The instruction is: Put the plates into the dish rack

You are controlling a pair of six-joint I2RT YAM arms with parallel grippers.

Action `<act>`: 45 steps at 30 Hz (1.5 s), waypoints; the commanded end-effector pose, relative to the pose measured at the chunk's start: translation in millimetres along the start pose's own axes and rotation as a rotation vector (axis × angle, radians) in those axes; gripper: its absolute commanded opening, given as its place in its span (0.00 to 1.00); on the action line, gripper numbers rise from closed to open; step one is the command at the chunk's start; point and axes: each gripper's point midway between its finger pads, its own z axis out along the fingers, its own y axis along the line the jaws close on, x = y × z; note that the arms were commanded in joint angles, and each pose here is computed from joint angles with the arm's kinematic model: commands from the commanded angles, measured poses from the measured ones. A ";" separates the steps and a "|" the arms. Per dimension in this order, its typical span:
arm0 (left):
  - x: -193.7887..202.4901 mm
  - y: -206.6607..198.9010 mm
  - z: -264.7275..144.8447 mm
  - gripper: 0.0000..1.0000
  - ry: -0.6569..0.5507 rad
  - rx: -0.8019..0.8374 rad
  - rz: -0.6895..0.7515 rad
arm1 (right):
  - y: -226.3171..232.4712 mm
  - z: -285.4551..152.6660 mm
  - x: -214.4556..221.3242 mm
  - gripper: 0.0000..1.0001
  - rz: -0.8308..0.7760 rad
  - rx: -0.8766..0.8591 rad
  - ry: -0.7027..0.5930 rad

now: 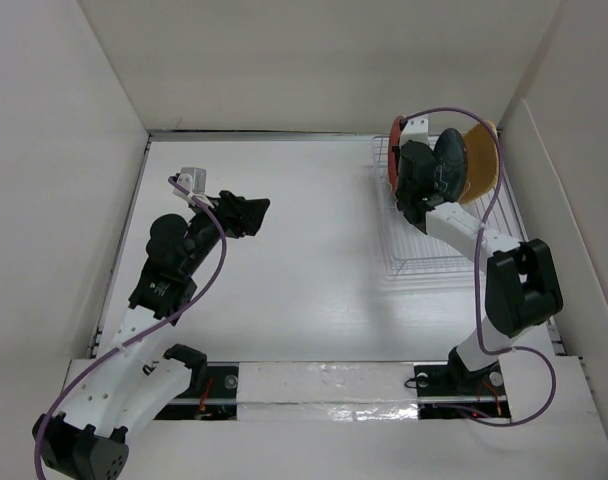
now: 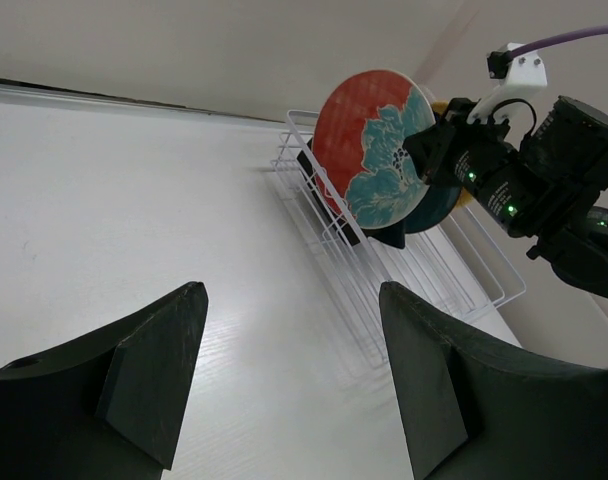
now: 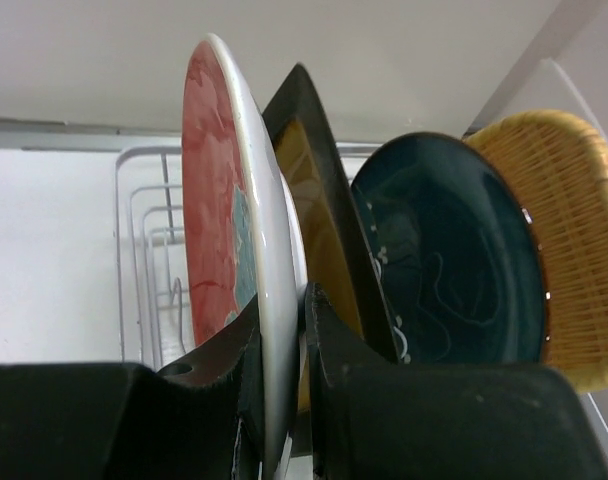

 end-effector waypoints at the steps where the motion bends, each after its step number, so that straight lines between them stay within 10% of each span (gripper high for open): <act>1: -10.3 -7.1 1.6 0.67 -0.036 0.029 0.017 | -24.2 -3.6 -83.4 0.00 0.185 0.073 -0.258; 23: -6.3 -9.6 4.0 0.67 -0.019 0.047 0.005 | -2.9 -0.4 -13.8 0.08 0.196 0.071 -0.141; 26: -6.6 -7.7 4.0 0.67 -0.023 0.038 0.007 | -3.7 -5.2 -17.2 0.17 0.210 0.077 -0.153; 33: -2.1 -5.3 7.5 0.68 -0.001 0.030 0.006 | -17.0 -20.7 -40.2 0.81 0.275 0.073 -0.173; 38: -6.0 -6.1 5.2 0.68 -0.016 0.028 0.009 | -22.4 -46.9 -75.7 0.99 0.381 -0.007 -0.221; 45: -13.3 -7.5 0.6 0.68 -0.040 0.024 0.021 | 5.8 -119.6 -122.0 0.97 0.540 -0.370 -0.273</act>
